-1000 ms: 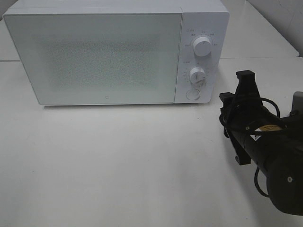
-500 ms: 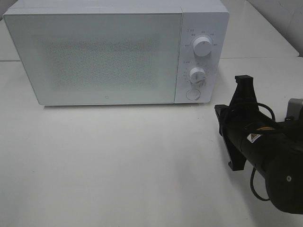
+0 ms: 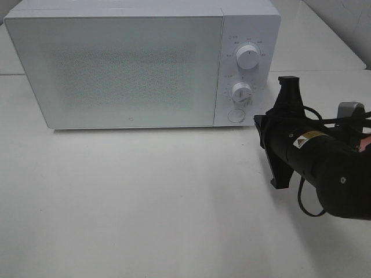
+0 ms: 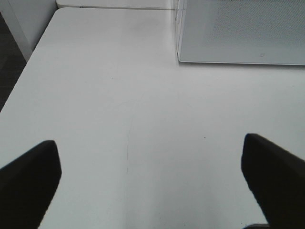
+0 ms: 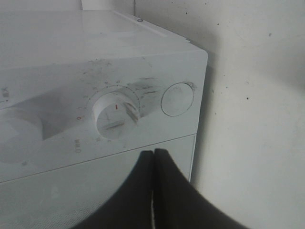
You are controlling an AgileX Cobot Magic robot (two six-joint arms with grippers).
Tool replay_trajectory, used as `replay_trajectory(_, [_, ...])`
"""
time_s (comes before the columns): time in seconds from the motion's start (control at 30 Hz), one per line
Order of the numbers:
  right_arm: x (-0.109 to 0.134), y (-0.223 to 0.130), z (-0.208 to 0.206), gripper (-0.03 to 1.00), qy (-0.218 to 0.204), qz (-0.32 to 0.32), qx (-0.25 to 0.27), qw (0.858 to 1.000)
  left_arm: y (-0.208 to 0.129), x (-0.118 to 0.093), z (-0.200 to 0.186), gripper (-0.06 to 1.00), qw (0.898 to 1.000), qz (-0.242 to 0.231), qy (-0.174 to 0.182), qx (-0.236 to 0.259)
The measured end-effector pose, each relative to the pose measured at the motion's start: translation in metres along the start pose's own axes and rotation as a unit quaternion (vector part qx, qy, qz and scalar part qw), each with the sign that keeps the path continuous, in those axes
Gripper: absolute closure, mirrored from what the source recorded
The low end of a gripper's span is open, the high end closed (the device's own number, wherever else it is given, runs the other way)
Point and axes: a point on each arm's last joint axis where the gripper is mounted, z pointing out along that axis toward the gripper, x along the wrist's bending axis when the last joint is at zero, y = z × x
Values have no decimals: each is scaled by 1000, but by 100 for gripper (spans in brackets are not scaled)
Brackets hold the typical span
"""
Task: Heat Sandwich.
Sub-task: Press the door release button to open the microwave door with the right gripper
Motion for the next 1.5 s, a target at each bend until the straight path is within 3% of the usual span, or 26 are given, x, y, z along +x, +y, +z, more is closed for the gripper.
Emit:
replay_trajectory(0.53, [-10,-20,46,96,-19,-2,16,1000,0,0,0,-3,1000,0,0,0])
replay_trajectory(1.5, [-13,-6,105,96,-31,-3,-10,999,0,0,0,-3,1000,0,0,0])
